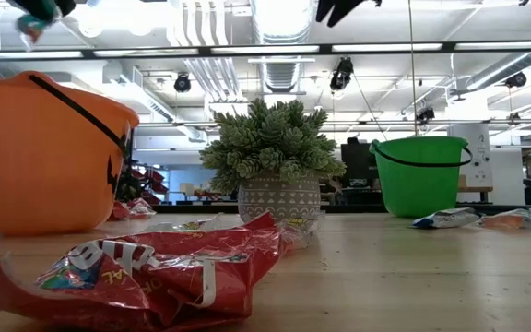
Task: Sort candy
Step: Put the blue gummy into the orange bucket, then put the white chocolate into the white bucket
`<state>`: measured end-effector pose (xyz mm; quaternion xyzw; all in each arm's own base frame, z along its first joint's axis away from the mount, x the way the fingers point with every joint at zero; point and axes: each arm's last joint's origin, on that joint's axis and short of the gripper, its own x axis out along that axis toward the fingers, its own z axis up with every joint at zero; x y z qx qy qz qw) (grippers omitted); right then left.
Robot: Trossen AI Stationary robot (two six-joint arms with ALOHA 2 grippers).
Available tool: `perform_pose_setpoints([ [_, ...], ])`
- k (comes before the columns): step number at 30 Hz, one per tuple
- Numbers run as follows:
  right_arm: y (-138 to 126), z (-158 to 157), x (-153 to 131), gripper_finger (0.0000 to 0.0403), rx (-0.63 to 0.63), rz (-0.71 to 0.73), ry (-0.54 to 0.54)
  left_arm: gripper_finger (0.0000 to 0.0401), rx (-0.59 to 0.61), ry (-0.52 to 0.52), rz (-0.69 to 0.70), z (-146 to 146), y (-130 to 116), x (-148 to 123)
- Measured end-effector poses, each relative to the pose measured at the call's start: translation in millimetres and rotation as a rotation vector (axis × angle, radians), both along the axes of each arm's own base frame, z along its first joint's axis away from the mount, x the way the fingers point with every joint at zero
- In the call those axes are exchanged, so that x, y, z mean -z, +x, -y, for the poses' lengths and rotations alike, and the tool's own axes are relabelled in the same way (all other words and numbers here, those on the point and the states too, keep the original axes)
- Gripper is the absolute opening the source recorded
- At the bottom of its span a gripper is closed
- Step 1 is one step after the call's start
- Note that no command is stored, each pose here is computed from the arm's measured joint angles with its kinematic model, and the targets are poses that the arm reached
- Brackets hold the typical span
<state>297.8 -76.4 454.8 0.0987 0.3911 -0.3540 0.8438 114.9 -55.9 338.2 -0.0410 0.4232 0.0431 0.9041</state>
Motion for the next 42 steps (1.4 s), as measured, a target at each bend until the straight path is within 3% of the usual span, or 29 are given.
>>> perform_pose_setpoints([
  [4, -7.6, 25.7, 0.0, 0.016, 0.021, -0.044, -0.033, 0.0, -0.133, -0.029, 0.033, -4.9, 1.1, -0.9],
  [14, -35.5, 85.3, -0.4, 0.016, 0.121, -0.128, -0.084, 0.0, -0.436, -0.225, 0.043, -8.9, 9.6, 2.2],
  [20, -53.4, 116.4, -2.5, 0.016, 0.187, -0.117, -0.096, 0.0, -0.417, -0.307, -0.027, -4.3, 12.9, 5.1],
  [25, -61.7, 128.3, -3.1, 0.016, 0.212, -0.097, -0.083, 0.0004, -0.405, -0.293, -0.056, -2.3, 16.1, 9.9],
  [32, -66.5, 126.7, -6.7, 0.016, 0.218, -0.088, -0.088, 0.0055, -0.397, -0.231, -0.12, -1.5, 17.8, 16.8],
  [39, -73.5, 115.5, -14.3, 0.016, 0.228, -0.053, -0.081, 0.0107, -0.307, -0.161, -0.136, -0.5, 19.9, 18.1],
  [42, -78.5, 105.4, -16.3, 0.016, 0.243, -0.032, -0.029, 0.0119, -0.261, -0.124, -0.145, 0.2, 21.4, 19.0],
])
